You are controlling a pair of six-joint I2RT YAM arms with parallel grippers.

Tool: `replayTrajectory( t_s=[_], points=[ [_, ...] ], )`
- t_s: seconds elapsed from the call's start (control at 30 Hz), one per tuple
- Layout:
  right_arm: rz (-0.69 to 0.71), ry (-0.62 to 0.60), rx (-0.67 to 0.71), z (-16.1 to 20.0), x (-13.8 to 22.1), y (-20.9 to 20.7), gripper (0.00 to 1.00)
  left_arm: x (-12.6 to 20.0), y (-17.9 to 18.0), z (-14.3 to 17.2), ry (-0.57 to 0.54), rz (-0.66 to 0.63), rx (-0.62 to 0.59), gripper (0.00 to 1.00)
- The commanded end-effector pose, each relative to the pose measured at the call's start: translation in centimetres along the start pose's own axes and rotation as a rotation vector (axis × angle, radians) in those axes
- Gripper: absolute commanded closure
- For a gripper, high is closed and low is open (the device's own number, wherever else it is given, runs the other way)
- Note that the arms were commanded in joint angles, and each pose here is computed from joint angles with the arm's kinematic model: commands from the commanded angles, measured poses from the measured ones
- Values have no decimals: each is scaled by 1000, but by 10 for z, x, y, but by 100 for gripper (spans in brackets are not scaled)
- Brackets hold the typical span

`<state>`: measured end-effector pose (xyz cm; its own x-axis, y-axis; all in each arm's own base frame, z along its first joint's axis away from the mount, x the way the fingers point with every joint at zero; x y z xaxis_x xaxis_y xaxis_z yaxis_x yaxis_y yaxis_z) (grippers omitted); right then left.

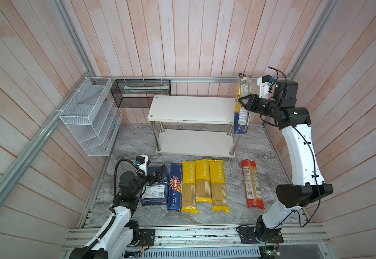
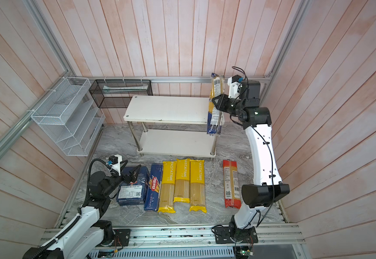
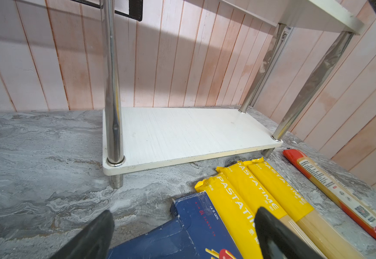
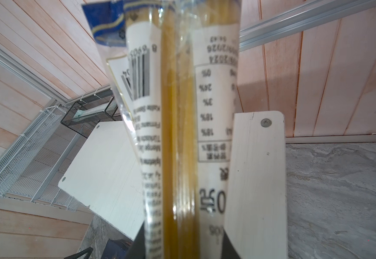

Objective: Arrange pasta packages on shelves
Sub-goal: Place the pasta bag on the shelf.

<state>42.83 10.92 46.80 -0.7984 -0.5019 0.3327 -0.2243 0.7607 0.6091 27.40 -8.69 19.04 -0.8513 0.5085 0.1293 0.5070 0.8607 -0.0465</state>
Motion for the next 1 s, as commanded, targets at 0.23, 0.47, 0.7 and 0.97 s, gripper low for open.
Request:
replayTrajectory(
  t_s=[0.23,0.47,0.7,0.97],
  points=[
    [-23,-121,31,-25,-5,4,100,2,0,-3,-24,-3,-6,0],
    [17,-136,21,-26,-20,-9,100,2,0,-3,-25,-3,-7,0],
    [12,-151,-7,-25,-29,-16,94,2,0,-2,-22,-1,-6,0],
    [43,-152,-11,-20,-33,-26,83,3,0,-4,-30,-1,-10,0]
  ],
)
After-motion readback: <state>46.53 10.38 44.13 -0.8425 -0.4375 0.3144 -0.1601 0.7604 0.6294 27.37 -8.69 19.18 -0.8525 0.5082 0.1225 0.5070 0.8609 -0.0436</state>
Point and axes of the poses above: each gripper's point midway between its finger pads, its own x axis back along the fingers, its own y axis along the line the jaws close on, z = x × y, the point moved 3 cm from there along x, back along the fingers, and after that the axes turned 9 degrees about -x, right-handed, at the moved point
